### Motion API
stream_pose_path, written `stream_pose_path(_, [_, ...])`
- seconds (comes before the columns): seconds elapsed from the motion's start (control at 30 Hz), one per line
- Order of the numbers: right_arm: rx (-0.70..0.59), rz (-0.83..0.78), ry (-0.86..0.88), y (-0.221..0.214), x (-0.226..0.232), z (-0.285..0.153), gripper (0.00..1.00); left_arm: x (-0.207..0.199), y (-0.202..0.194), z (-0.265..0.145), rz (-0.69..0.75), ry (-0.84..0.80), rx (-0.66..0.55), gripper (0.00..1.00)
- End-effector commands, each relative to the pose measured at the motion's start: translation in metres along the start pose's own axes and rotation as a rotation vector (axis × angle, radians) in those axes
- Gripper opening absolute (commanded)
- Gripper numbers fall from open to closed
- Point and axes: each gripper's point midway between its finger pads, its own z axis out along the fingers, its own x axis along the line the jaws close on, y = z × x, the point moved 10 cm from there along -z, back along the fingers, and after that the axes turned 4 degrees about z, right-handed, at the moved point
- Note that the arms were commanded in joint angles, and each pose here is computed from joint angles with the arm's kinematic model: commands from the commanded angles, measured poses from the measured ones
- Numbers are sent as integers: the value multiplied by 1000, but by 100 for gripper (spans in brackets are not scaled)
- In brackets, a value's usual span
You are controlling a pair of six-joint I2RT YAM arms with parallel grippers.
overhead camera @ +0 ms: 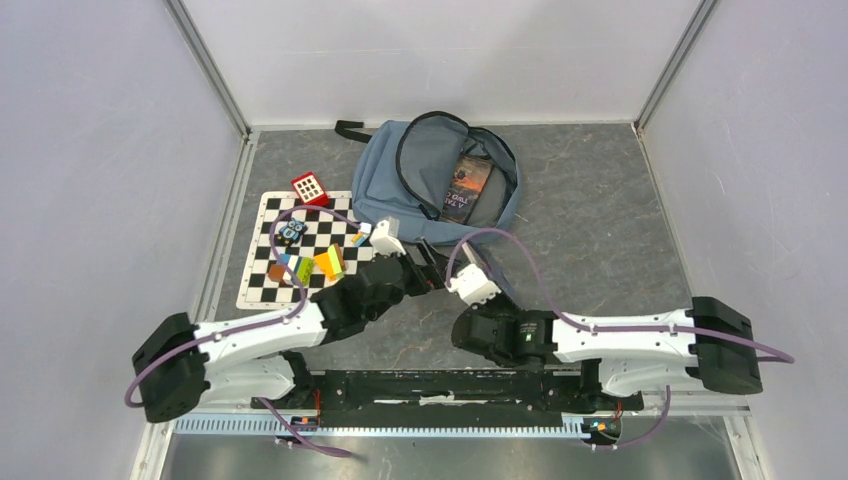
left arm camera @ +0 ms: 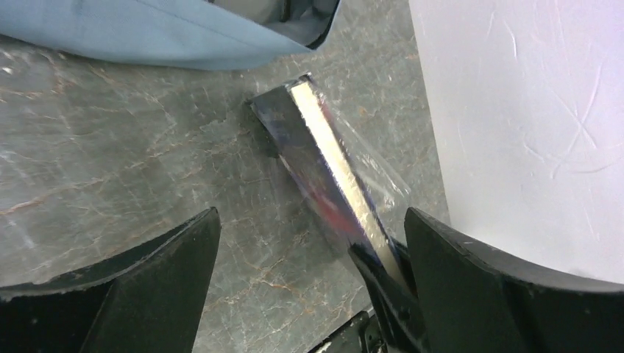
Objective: Pack the student bag
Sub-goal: Pick up the book from the center of the board.
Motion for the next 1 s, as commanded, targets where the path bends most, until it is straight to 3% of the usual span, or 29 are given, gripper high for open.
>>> stream_pose_path(0.0, [-39, 125, 26, 34, -19, 3, 0, -1, 34, -19, 65, 52, -88, 100])
stream_pose_path(0.3, [-117, 301, 250, 96, -69, 15, 0, 23, 95, -24, 191, 182, 41, 100])
stream_pose_path(0.53, [-201, 389, 394, 139, -93, 6, 0, 45, 150, 11, 123, 187, 81, 100])
stream_pose_path(0.73, [-241, 497, 367, 171, -126, 33, 0, 74, 205, 51, -23, 156, 0, 100])
stream_pose_path(0.97, [-316, 776, 303, 201, -166, 77, 0, 87, 242, 111, -37, 156, -17, 100])
